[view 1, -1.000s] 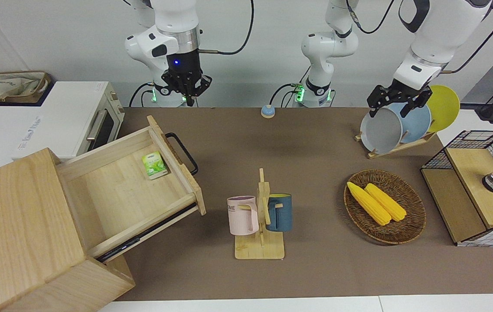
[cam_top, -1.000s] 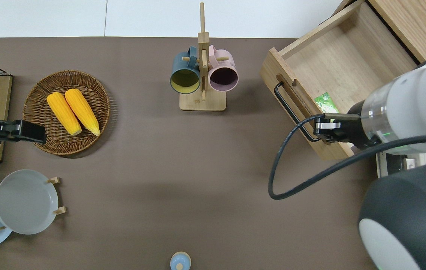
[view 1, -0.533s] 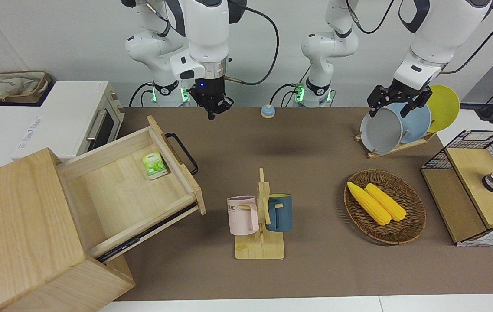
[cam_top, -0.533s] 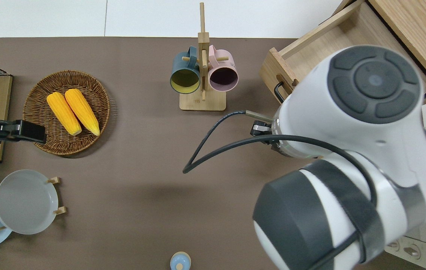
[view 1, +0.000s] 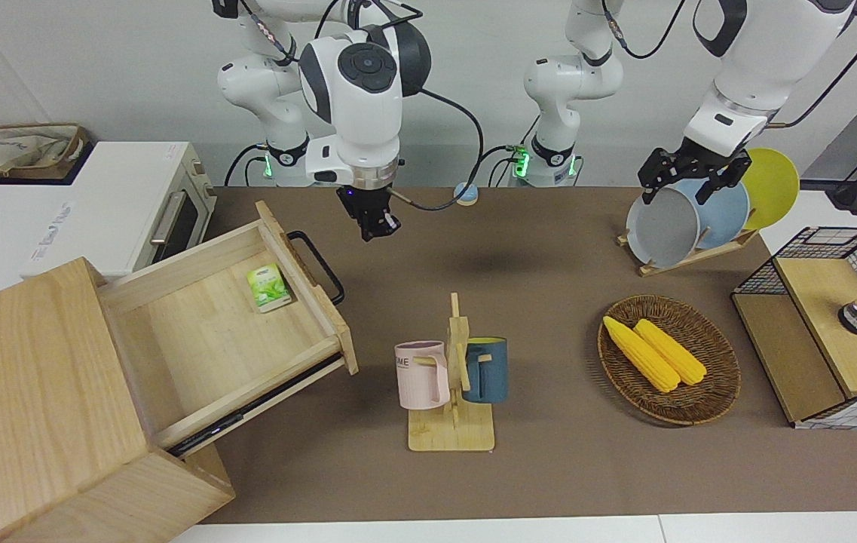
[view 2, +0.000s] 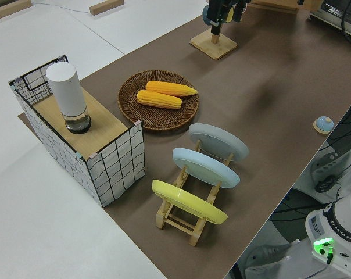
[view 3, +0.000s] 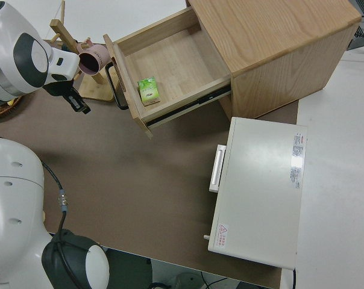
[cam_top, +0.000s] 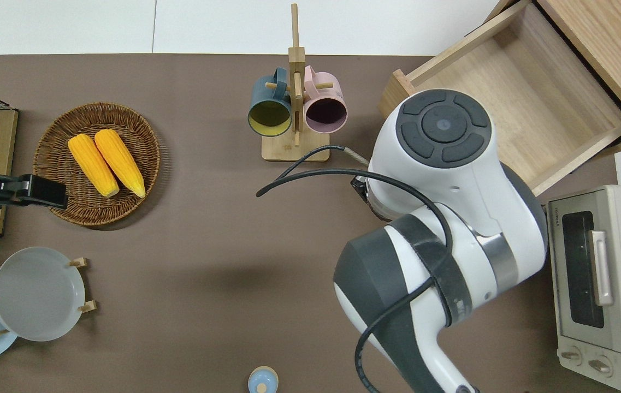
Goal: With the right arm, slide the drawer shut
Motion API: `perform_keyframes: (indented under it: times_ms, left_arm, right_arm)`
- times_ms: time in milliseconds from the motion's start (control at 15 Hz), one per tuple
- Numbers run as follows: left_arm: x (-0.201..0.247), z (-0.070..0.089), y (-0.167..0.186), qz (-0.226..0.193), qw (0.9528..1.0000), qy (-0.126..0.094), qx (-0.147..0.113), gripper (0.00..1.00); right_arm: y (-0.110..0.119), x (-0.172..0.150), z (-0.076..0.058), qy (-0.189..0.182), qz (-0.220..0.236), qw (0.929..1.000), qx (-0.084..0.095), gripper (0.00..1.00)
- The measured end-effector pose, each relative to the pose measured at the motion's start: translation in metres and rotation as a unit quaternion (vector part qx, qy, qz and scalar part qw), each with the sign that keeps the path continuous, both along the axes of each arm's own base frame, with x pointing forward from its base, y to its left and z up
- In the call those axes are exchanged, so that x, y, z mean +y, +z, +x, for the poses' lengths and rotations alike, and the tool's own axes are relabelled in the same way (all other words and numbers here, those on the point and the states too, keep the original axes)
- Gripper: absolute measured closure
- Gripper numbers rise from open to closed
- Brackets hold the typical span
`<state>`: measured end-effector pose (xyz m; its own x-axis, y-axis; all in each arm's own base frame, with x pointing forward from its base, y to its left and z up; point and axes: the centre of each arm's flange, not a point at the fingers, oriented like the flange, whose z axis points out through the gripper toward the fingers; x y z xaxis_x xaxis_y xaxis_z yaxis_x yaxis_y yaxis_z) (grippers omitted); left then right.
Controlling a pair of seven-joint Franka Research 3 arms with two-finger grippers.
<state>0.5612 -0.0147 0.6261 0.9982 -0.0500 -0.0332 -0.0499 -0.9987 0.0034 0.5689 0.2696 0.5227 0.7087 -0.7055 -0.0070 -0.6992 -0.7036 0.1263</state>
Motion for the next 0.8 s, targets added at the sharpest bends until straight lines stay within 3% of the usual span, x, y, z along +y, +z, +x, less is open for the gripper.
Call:
perform_keyframes:
  times_ms: [267, 800]
  left_arm:
    - [0.000, 0.000, 0.000, 0.000, 1.0000, 0.000, 0.000, 0.00]
    - [0.000, 0.000, 0.000, 0.000, 1.0000, 0.000, 0.000, 0.00]
  right_arm:
    - [-0.019, -0.005, 0.011, -0.043, -0.005, 0.9991, -0.001, 0.99]
    - [-0.032, -0.047, 0.043, -0.091, 0.014, 0.9956, -0.019, 0.99]
